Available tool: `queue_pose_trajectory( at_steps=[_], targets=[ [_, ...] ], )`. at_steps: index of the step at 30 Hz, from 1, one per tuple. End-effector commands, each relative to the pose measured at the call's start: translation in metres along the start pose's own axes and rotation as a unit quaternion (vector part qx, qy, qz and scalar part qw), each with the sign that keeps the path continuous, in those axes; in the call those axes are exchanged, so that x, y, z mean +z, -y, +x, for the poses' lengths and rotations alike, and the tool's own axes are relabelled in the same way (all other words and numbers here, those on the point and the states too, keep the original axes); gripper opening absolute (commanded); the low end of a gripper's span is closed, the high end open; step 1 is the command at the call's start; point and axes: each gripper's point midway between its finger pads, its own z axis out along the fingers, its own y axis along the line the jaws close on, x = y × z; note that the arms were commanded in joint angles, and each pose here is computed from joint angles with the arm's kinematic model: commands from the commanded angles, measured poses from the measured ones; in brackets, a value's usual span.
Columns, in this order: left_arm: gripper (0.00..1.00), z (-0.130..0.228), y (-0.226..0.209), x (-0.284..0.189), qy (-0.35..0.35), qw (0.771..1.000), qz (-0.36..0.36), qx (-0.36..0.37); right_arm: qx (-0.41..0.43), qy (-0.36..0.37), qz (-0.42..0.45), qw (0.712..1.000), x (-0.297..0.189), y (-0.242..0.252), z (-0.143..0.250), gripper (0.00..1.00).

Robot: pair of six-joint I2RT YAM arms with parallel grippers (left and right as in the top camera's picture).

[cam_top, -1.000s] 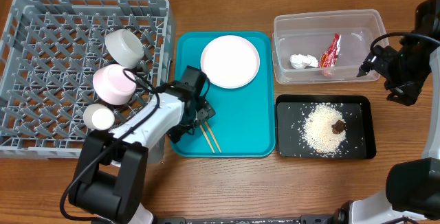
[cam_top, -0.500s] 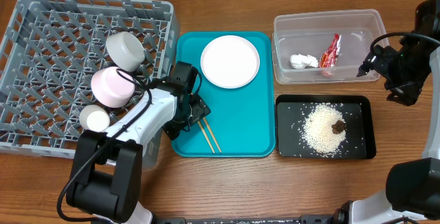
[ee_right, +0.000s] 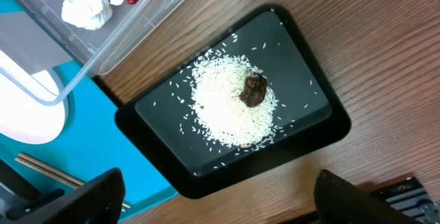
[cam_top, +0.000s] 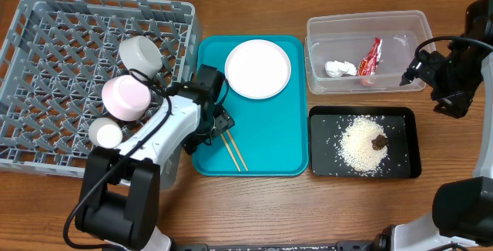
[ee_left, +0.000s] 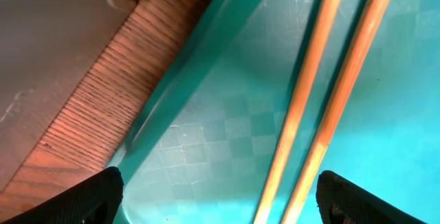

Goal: Sort waste into correct bins and load items into the dishwasher
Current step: 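Lower the left gripper onto the chopsticks and pinch one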

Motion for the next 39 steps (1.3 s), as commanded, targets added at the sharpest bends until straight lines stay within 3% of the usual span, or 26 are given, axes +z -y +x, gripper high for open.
queue_pose_trajectory(
  at_steps=[1,39],
  targets=[
    [0.92,-0.004,0.004,-0.008,0.037,0.999,-0.007,0.026,-0.006,0.020,-0.011,1.000,-0.012,-0.002,0.001,0.90],
    [0.91,0.019,-0.011,0.026,0.017,0.996,-0.064,0.055,-0.006,0.018,-0.010,1.000,-0.012,-0.002,0.002,0.90]
  ],
)
